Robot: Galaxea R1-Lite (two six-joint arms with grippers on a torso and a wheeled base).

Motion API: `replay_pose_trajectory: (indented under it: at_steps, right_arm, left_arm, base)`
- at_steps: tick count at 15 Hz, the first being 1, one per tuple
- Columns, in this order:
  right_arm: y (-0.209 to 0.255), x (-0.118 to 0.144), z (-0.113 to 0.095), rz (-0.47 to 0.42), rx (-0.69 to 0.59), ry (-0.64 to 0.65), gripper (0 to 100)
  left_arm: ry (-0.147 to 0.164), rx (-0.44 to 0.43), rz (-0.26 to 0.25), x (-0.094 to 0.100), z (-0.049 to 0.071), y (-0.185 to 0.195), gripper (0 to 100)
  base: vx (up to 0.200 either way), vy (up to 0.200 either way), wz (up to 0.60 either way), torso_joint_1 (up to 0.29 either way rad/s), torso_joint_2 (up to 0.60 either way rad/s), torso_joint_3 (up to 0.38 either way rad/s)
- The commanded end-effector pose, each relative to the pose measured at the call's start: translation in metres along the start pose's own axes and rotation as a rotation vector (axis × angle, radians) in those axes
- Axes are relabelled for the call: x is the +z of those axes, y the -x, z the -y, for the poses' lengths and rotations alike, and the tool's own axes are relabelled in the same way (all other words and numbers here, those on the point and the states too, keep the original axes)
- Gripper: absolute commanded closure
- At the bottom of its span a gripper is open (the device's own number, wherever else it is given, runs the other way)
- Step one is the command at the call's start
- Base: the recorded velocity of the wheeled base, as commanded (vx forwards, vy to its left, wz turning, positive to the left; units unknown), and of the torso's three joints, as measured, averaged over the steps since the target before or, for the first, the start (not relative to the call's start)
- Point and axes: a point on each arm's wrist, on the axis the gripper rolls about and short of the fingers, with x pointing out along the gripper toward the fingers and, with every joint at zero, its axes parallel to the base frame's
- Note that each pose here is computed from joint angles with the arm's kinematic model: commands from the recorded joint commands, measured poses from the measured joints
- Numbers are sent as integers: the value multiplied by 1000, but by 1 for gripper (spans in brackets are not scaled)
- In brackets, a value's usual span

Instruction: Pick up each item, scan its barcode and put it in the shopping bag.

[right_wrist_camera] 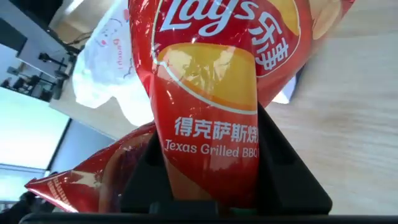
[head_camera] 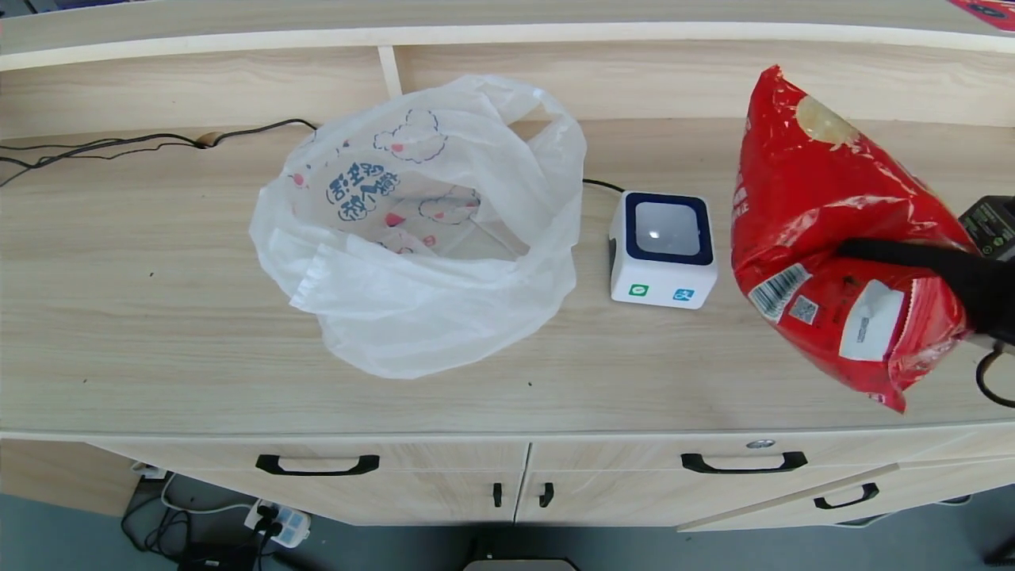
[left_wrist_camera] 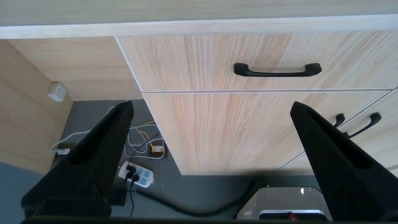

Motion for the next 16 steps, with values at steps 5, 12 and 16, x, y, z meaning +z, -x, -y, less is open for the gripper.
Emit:
replay_pose_trajectory:
  at_steps: [5, 12, 16]
  right_arm:
    - [1, -17, -45, -36, 328, -294, 100]
    - [-16, -7, -98, -143, 621, -499, 100]
    - [-11, -6, -110, -166, 717, -563, 100]
  left_arm:
    - [0, 0, -2, 0, 0, 0, 0]
    - [0, 0, -2, 0, 0, 0, 0]
    - [0, 0, -2, 0, 0, 0, 0]
  base:
    - [0, 0, 0, 0, 0, 0]
    - [0, 0, 0, 0, 0, 0]
    - [0, 0, 0, 0, 0, 0]
